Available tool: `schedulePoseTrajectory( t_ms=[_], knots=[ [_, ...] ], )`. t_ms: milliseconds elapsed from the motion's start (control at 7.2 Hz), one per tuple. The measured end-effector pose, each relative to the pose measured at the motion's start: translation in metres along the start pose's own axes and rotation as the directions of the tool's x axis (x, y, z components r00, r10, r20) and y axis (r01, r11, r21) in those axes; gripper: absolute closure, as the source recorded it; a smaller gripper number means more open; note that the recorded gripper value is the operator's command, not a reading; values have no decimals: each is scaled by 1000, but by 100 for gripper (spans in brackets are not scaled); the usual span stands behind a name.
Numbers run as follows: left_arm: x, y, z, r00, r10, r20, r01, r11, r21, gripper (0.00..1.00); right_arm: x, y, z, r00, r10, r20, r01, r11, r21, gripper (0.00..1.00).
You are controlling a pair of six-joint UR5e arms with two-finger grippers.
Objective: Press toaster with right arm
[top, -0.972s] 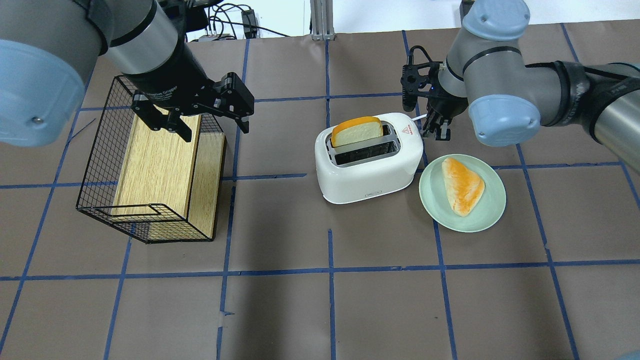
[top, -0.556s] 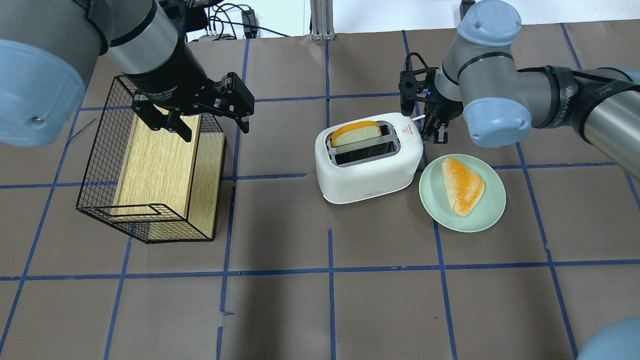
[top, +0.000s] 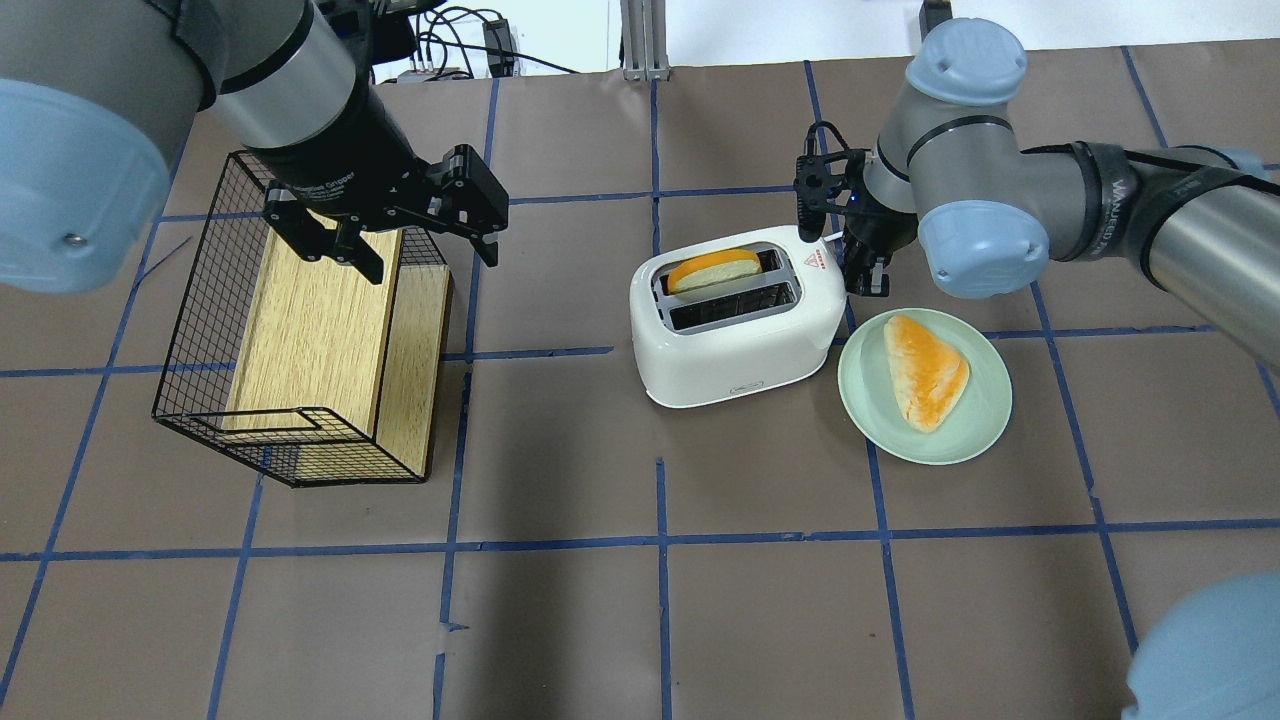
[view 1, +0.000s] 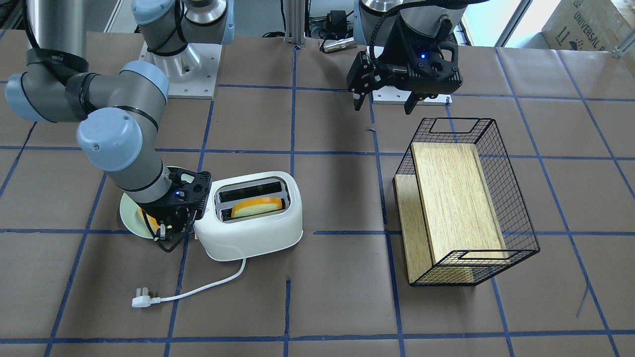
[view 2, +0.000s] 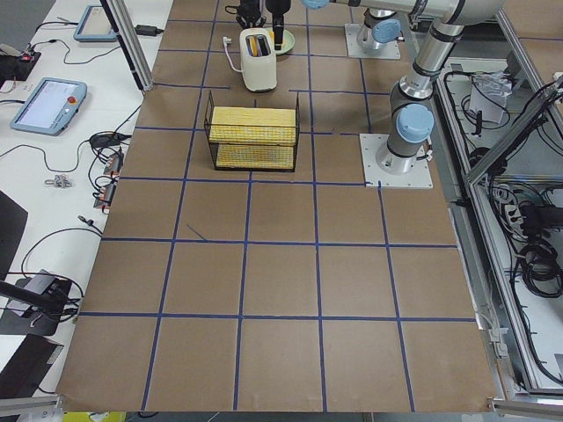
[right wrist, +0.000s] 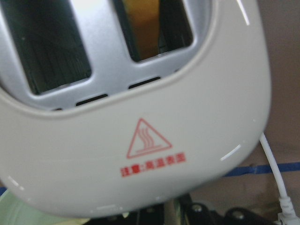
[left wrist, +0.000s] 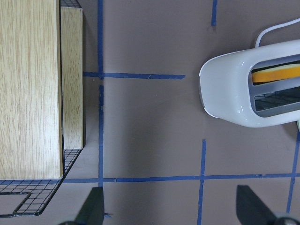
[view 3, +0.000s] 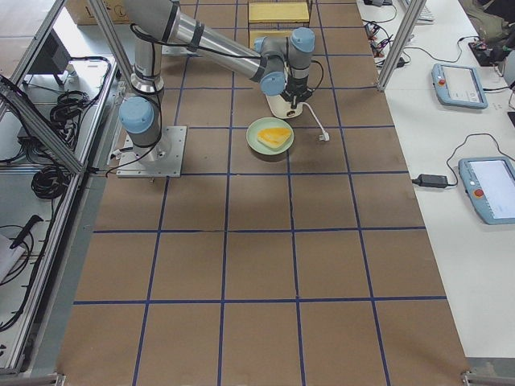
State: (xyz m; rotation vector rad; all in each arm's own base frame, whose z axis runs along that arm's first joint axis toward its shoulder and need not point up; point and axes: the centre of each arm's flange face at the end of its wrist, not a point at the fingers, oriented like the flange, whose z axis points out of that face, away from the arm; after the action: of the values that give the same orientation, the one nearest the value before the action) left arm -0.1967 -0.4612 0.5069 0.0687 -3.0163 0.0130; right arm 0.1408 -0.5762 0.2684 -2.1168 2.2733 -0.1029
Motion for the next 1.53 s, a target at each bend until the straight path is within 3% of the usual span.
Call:
schedulePoseTrajectory(
  t_ms=[139,278,417,556,694,833,972,1111,1250,1528],
  knots=[
    [0,0,0,1000,0,0,0,1000,0,0,1,0,2,1000,4,2,-4,1000,0,80],
    [0,0,0,1000,0,0,0,1000,0,0,3,2,-2,1000,26,1,-26,1000,-1,56],
    [0,0,0,1000,0,0,0,1000,0,0,3,4,-17,997,81,6,-81,997,-4,24],
    [0,0,0,1000,0,0,0,1000,0,0,-2,5,-43,980,199,16,-199,980,-8,0],
    [0,0,0,1000,0,0,0,1000,0,0,-15,5,-77,926,376,14,-376,927,-11,0],
    [0,0,0,1000,0,0,0,1000,0,0,-33,4,-106,850,526,16,-526,850,-16,0],
    [0,0,0,1000,0,0,0,1000,0,0,-54,3,-137,759,651,10,-651,759,-19,0],
    [0,0,0,1000,0,0,0,1000,0,0,-76,2,-165,678,735,0,-735,678,-18,0],
    [0,0,0,1000,0,0,0,1000,0,0,-98,1,-188,622,783,-5,-783,622,-18,0],
    [0,0,0,1000,0,0,0,1000,0,0,-119,4,-206,556,831,-25,-831,555,-36,0]
  ],
)
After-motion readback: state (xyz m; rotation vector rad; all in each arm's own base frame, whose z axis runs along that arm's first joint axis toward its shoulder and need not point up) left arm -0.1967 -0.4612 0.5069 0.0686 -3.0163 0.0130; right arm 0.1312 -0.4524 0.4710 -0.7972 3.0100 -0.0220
